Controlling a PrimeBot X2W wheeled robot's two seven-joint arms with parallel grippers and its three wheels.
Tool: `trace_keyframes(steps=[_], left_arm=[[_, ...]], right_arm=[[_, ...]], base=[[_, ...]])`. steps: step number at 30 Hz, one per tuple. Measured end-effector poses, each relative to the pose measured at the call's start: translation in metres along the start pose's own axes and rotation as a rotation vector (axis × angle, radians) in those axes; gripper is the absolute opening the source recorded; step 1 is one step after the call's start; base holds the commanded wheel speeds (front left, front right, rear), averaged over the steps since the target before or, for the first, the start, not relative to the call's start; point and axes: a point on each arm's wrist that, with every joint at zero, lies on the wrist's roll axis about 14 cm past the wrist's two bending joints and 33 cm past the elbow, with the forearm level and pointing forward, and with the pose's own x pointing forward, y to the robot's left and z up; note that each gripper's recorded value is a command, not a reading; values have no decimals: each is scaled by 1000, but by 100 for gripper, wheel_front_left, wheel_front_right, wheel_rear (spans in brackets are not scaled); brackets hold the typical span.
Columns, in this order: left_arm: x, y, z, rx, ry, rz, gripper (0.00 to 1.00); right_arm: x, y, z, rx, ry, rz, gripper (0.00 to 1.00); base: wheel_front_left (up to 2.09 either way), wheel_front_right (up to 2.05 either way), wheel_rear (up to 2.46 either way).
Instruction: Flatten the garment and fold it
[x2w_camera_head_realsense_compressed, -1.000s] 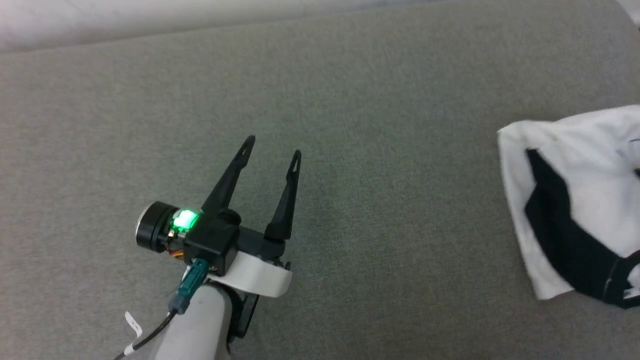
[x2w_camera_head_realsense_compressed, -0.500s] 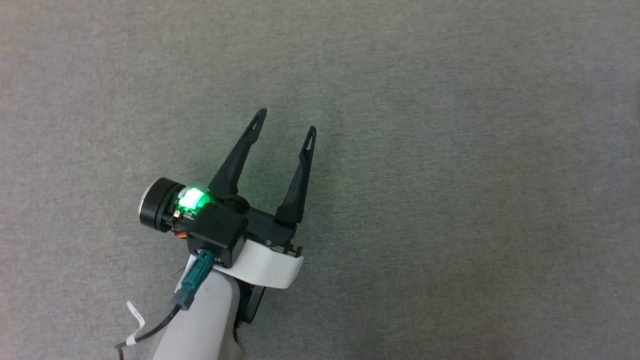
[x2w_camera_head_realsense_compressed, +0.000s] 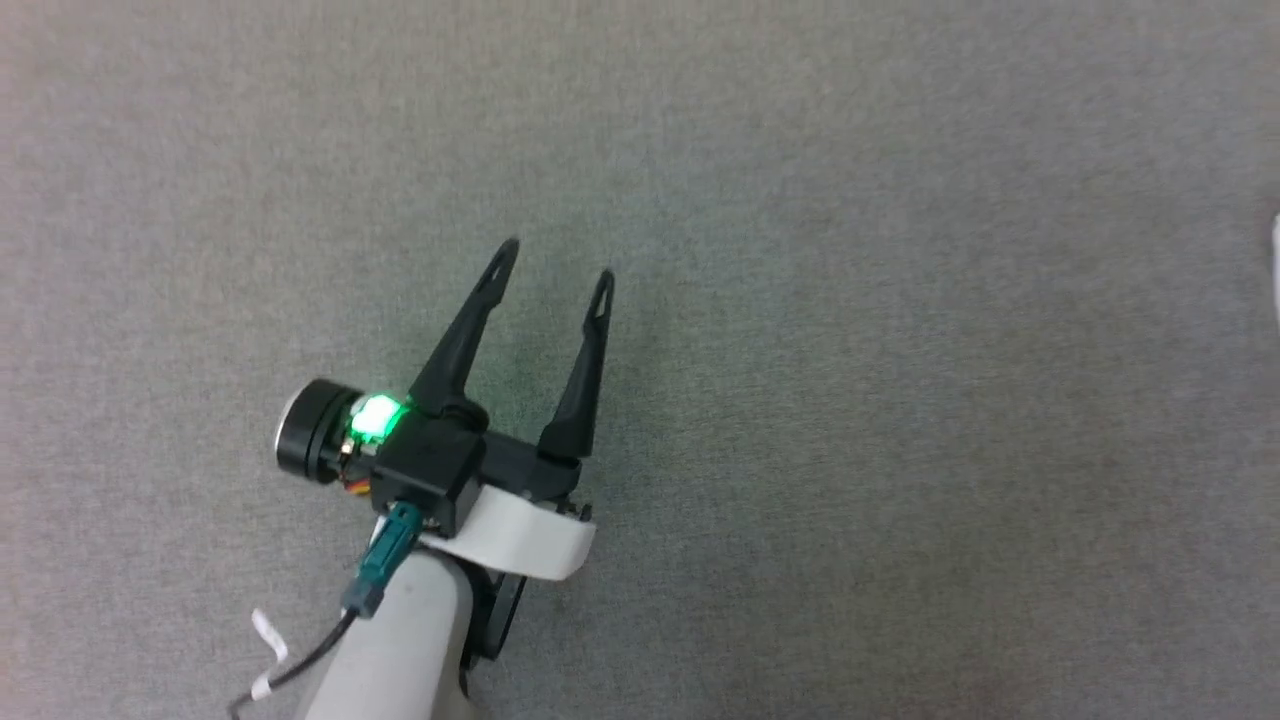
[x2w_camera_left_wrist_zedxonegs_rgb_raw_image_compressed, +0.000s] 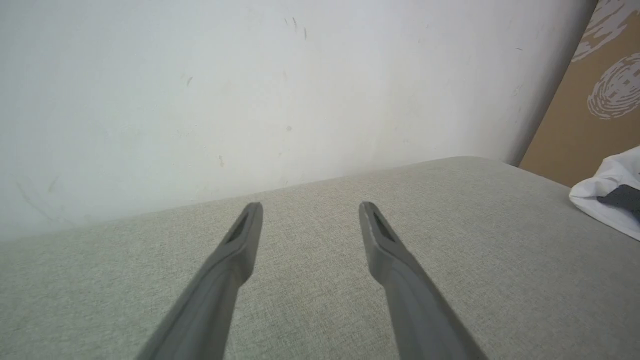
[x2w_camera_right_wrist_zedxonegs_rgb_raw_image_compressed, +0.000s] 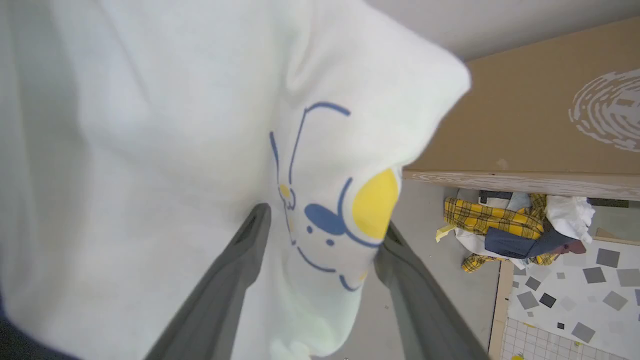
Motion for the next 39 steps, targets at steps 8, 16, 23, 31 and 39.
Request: trace_keyframes(steps=[8,16,23,31,39], left_arm=[[-28,5,27,11,-19,59,100],[-63,18,65,40,-78,153,100],[-94,32,86,83,-112,243,100],[-121,47,89,118,-104,333,100],[-137,55,81,120,-76,382,100]], right_arm=[[-40,-18,79,40,-294,-35,100],[-125,-37,180,274,-805,-67,100],[-197,-9,215,509,-1132,5,100],[-246,77,209,663,-1270,137,100],[-249,151,175,733,-1162,234,100]], base=[[0,0,0],[0,0,0],[0,0,0],[0,0,0],[0,0,0]])
